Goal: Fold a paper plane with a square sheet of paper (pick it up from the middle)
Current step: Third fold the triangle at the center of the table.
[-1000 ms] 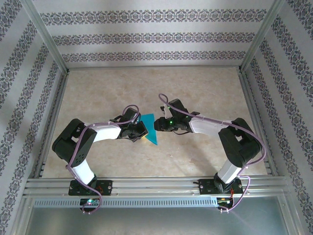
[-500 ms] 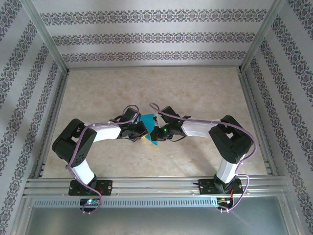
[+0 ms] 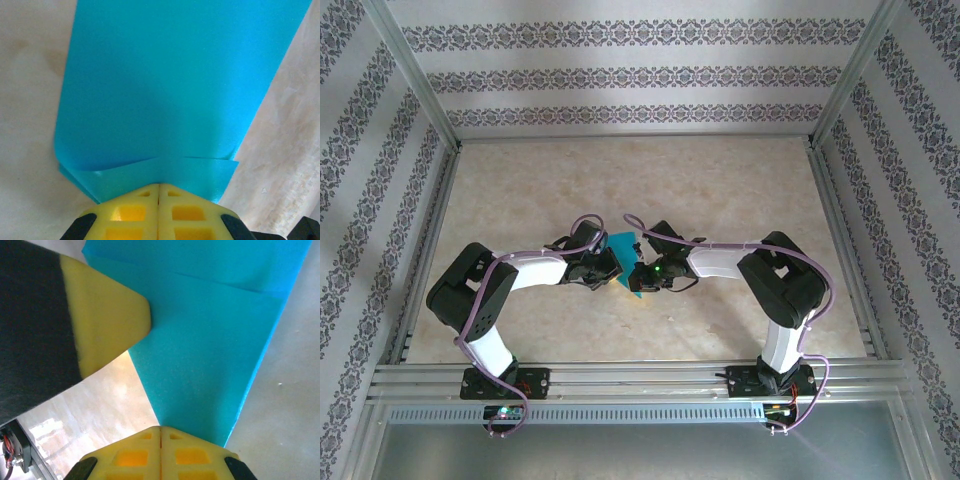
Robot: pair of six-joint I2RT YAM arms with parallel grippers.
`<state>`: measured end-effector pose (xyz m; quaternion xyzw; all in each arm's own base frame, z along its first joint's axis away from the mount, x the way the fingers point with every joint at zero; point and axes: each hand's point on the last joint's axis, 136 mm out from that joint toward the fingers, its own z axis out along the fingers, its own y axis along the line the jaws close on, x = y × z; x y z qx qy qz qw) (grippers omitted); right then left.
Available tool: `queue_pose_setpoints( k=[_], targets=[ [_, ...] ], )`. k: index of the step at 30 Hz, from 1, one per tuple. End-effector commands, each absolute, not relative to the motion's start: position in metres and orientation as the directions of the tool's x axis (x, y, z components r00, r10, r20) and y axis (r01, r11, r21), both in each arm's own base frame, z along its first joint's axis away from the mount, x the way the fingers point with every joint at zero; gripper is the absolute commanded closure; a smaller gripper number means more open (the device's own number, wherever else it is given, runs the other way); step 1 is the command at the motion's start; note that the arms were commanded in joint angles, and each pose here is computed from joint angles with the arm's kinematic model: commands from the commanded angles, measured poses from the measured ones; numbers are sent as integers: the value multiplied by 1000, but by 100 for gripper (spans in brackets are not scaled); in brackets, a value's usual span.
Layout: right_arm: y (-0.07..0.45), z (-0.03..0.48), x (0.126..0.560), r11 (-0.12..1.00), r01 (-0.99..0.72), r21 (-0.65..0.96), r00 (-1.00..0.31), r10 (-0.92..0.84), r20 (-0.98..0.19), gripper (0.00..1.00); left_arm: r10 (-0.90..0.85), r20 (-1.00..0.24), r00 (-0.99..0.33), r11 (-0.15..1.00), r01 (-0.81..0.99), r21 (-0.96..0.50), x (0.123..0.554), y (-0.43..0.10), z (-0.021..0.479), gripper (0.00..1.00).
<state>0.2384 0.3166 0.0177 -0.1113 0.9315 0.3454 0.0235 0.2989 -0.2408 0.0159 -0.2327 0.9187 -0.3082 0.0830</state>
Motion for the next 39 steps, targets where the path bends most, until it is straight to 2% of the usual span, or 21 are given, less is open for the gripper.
queue_pose_setpoints(
  k=[1,9,25,27,32,39],
  targets=[
    [319,10,230,744,-238,625,-968,-232,-92,93,-495,53,-868,751,-457,-477,267,-221,-20,94],
    [313,4,223,759,-244,604,-965,-251,-75,93,-504,59,-862,760,-474,-443,262,-214,-27,95],
    [282,6,180,769,-227,598,-961,-276,-11,92,-513,58,-856,771,-490,-407,258,-203,-31,96],
    [282,15,185,761,-241,602,-962,-268,-46,92,-506,57,-861,771,-481,-418,260,-205,-29,96],
    [295,63,219,709,-316,630,-948,-219,-230,91,-483,55,-874,772,-454,-445,265,-213,-22,96],
    [316,55,240,719,-334,610,-942,-238,-235,93,-469,55,-881,770,-439,-463,268,-217,-19,96]
  ],
)
